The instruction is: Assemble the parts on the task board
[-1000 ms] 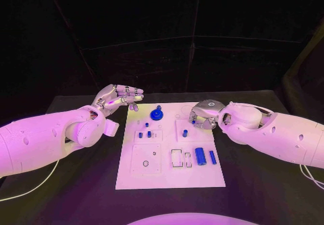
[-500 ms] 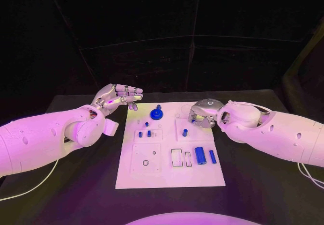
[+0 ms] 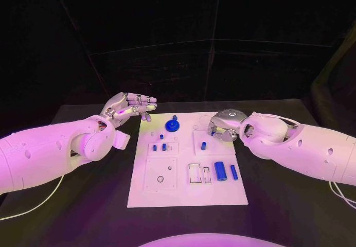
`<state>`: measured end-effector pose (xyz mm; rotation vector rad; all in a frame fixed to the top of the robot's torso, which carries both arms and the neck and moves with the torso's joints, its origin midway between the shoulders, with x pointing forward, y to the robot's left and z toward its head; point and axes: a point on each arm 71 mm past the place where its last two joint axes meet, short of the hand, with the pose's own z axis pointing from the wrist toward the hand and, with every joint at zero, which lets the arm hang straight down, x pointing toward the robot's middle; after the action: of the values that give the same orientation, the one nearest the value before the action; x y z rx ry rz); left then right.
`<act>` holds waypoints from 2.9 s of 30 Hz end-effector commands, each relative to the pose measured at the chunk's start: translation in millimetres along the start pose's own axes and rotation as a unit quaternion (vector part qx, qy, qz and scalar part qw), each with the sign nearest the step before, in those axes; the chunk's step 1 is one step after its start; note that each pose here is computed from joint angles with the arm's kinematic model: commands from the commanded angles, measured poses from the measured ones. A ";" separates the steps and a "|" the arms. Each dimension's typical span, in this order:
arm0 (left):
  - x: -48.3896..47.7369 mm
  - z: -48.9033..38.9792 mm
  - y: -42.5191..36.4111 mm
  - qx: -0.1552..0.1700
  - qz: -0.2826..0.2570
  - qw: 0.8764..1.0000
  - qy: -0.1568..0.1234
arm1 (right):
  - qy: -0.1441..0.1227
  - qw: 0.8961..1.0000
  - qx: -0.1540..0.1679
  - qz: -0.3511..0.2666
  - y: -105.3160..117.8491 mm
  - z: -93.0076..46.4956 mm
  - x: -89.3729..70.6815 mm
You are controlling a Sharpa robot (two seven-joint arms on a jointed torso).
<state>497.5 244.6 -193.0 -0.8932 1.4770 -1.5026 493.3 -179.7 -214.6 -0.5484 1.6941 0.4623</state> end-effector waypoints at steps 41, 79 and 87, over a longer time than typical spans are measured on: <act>1.0 1.2 -0.7 -0.001 -0.005 1.000 0.006 | -0.119 0.974 -0.126 0.148 102.0 -16.7 -27.7; 8.3 5.4 -0.8 -0.001 -0.009 1.000 0.015 | -0.042 0.973 -0.154 0.164 149.2 6.0 34.4; 8.4 5.4 -0.8 -0.001 -0.009 1.000 0.016 | -0.033 0.975 -0.151 0.157 149.2 8.0 37.5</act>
<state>498.9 235.9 -193.8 -0.8919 1.4981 -1.5186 406.1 -59.1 -251.1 -0.4531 1.6518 0.9830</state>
